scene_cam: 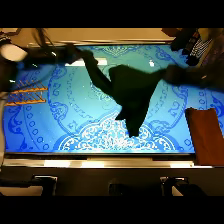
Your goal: Fold the clothes and pants, and hang the long-sleeved shirts on hangers.
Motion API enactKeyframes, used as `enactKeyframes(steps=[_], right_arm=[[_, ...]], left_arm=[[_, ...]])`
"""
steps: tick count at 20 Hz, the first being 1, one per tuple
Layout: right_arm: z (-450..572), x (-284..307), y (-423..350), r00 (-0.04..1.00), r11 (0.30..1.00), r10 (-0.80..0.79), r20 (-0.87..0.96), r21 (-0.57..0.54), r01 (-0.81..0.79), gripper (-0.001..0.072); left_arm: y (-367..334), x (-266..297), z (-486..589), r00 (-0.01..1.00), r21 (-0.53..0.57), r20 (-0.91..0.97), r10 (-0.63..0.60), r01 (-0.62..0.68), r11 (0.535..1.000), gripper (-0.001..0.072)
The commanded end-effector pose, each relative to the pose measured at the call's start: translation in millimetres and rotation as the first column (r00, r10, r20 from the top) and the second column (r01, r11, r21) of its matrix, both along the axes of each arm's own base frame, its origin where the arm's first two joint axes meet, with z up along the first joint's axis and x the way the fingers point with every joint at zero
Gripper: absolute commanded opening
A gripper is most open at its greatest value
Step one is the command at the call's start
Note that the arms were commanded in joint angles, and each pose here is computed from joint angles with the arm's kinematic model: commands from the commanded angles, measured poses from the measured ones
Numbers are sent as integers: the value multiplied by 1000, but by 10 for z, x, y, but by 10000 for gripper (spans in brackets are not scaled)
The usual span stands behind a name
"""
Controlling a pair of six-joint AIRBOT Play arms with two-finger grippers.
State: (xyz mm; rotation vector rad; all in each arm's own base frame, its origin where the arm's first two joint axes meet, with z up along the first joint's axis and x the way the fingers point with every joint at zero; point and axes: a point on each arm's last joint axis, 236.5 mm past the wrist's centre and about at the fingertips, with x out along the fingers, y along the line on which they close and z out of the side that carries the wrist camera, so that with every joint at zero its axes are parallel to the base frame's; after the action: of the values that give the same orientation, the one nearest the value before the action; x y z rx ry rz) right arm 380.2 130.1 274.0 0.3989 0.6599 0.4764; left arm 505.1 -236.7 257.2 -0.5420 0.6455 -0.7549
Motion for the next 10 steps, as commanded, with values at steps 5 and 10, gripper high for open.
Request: enactKeyframes(steps=[5, 10], right_arm=[[2711, -1254, -13, 766, 996, -46, 641, 90, -16, 26], [3176, -1693, -146, 672, 983, -141, 727, 184, 7, 26]], left_arm=[[780, -1483, 2540, 788, 16, 593, 166, -217, 976, 15], [1147, -2055, 2922, 715, -48, 630, 304, -355, 934, 15]])
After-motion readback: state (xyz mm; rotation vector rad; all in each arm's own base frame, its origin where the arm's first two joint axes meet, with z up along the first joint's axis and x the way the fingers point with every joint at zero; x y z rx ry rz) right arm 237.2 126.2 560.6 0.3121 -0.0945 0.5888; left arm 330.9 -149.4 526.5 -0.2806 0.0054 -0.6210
